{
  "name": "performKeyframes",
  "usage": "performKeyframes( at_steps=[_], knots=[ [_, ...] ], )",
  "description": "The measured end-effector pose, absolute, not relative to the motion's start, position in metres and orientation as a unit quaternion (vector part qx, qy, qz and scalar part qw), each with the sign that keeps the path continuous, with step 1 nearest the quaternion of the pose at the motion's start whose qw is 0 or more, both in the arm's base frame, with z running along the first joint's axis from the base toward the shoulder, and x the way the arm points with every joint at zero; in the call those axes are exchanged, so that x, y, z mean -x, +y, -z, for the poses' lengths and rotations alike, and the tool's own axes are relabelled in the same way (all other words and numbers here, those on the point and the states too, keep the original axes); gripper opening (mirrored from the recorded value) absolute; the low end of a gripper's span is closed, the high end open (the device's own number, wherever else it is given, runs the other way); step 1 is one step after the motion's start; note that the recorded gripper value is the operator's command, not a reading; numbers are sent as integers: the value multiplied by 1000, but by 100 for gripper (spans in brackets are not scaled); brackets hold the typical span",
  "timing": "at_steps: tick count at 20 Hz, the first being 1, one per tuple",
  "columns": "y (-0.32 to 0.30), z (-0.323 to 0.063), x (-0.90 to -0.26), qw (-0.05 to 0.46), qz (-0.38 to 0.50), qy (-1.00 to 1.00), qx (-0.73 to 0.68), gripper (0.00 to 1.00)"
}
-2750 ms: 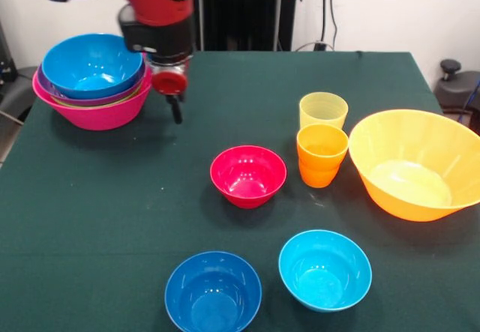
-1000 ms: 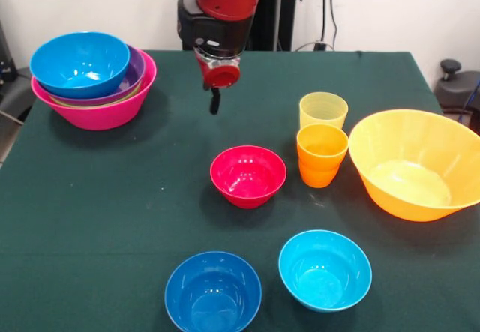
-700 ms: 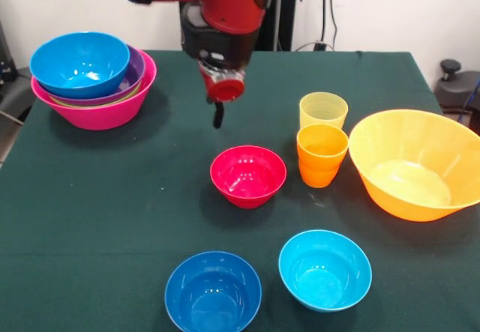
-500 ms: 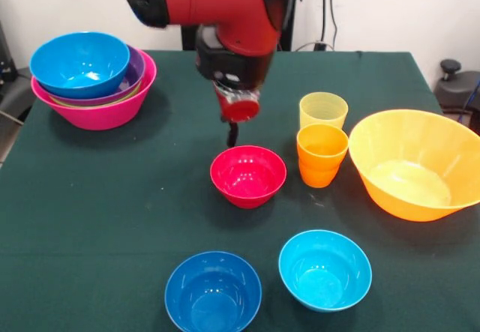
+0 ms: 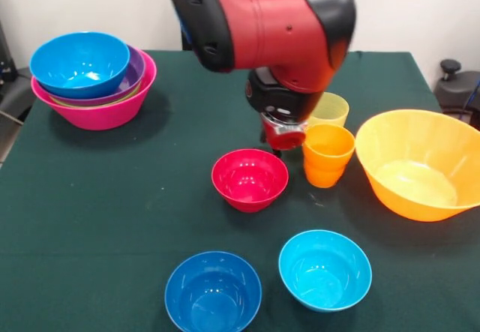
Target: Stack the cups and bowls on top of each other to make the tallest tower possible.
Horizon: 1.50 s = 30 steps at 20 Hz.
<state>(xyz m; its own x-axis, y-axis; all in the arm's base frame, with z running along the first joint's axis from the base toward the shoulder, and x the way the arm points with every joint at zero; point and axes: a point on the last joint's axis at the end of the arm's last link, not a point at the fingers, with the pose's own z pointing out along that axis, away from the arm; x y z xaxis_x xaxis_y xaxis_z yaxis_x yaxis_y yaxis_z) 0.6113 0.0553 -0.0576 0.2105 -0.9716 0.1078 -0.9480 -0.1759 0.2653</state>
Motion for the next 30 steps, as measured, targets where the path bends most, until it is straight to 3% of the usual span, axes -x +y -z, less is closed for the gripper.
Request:
performKeyframes(
  at_steps=[18,25,26,30],
  knots=[
    [30,50,-622,154,40,-646,-746,100],
    [-1,-21,-637,197,7,-655,-730,100],
    [-6,-47,-640,215,-3,-656,-723,100],
    [-8,-77,-644,229,-18,-658,-717,100]
  ],
)
